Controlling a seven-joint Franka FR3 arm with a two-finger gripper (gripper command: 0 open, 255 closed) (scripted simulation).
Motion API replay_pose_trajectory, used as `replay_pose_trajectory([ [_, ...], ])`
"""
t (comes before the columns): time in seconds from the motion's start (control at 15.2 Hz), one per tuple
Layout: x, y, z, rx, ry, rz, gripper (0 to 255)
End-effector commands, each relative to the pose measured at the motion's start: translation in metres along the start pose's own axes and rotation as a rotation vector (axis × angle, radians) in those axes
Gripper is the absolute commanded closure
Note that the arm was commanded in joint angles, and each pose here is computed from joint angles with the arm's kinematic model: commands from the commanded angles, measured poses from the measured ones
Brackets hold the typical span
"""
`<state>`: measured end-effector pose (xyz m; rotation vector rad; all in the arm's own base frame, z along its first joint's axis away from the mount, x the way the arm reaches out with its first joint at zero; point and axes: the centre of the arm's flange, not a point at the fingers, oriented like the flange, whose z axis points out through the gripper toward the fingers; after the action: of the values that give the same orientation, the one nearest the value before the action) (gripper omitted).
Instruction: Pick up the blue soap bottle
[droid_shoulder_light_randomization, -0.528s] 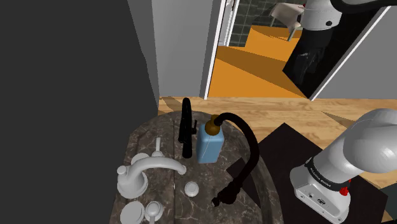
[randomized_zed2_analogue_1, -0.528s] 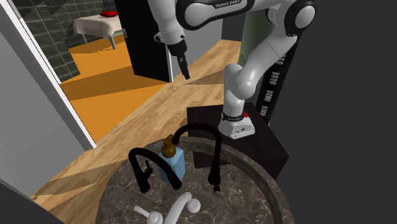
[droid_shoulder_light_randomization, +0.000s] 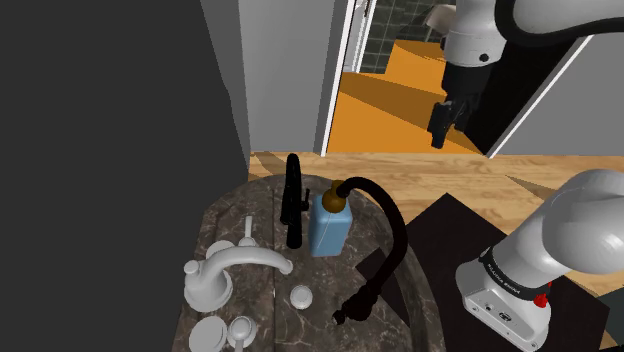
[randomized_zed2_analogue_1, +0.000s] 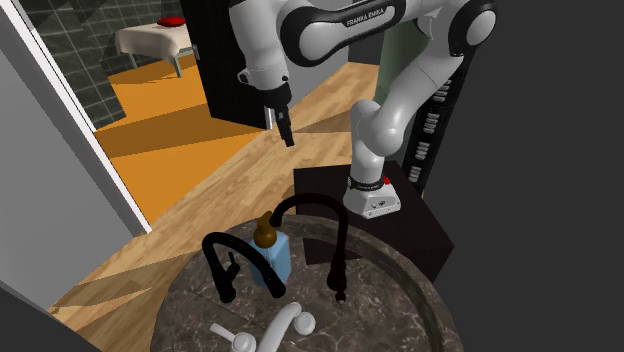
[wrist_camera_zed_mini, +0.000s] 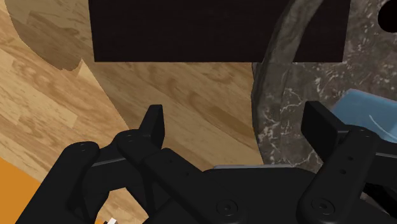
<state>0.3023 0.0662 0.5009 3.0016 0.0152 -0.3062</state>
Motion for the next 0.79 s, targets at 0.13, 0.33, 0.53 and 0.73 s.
replay_pose_trajectory([
  [0.13,0.010,-0.045,0.008,0.022,0.042,0.009,0],
  [0.33,0.018,-0.080,0.014,0.038,0.073,0.015,0],
  [0.53,0.027,-0.115,0.018,0.053,0.103,0.020,0],
  [0.73,0.036,-0.149,0.022,0.069,0.134,0.026,0],
])
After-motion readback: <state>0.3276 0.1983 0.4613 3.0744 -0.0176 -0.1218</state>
